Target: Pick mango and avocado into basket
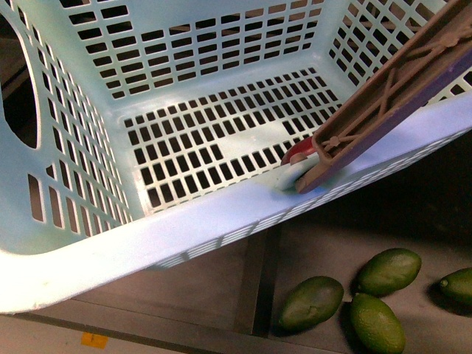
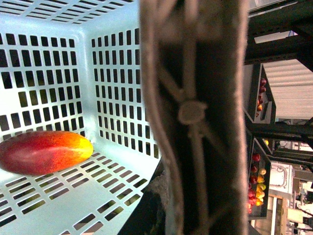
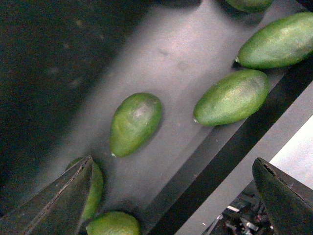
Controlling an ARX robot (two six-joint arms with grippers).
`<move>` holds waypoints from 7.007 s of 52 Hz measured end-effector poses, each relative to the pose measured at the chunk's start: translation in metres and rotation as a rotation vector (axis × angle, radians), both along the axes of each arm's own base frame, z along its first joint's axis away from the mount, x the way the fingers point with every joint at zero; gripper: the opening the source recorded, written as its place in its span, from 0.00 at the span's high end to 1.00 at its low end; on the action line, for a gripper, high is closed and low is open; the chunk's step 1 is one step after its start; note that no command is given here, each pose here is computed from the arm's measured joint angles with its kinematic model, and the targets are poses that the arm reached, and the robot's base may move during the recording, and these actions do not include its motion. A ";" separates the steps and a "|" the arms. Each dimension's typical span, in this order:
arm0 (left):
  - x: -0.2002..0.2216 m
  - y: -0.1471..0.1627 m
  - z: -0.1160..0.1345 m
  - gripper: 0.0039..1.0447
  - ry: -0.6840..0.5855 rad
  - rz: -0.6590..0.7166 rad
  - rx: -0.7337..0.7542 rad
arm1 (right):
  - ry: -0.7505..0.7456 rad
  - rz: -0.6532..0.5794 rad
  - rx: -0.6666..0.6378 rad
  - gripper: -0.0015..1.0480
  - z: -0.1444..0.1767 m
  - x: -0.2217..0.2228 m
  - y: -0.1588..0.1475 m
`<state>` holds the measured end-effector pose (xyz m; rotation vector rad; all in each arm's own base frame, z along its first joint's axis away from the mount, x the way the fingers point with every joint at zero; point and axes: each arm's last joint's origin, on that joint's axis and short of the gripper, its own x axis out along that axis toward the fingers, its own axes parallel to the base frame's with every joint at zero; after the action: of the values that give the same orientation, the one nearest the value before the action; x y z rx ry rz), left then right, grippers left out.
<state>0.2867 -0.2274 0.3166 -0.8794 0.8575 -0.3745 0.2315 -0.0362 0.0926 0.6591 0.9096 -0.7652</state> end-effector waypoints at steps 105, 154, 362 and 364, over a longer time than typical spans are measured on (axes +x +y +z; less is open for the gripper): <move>0.000 0.000 0.000 0.96 -0.001 0.005 0.001 | 0.151 -0.174 0.199 0.08 -0.119 0.054 0.004; 0.000 0.000 0.000 0.96 -0.001 0.005 0.001 | 0.178 -0.178 0.191 0.16 -0.137 0.072 -0.006; 0.001 0.001 0.000 0.96 -0.002 0.005 0.003 | -0.903 0.770 -0.648 0.98 0.093 -0.083 0.050; 0.001 0.001 0.000 0.96 -0.002 0.006 0.003 | -0.903 0.770 -0.648 0.98 0.092 -0.084 0.049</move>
<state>0.2873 -0.2268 0.3165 -0.8781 0.8531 -0.3689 0.1471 0.0130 0.1843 0.0051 0.0108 0.0049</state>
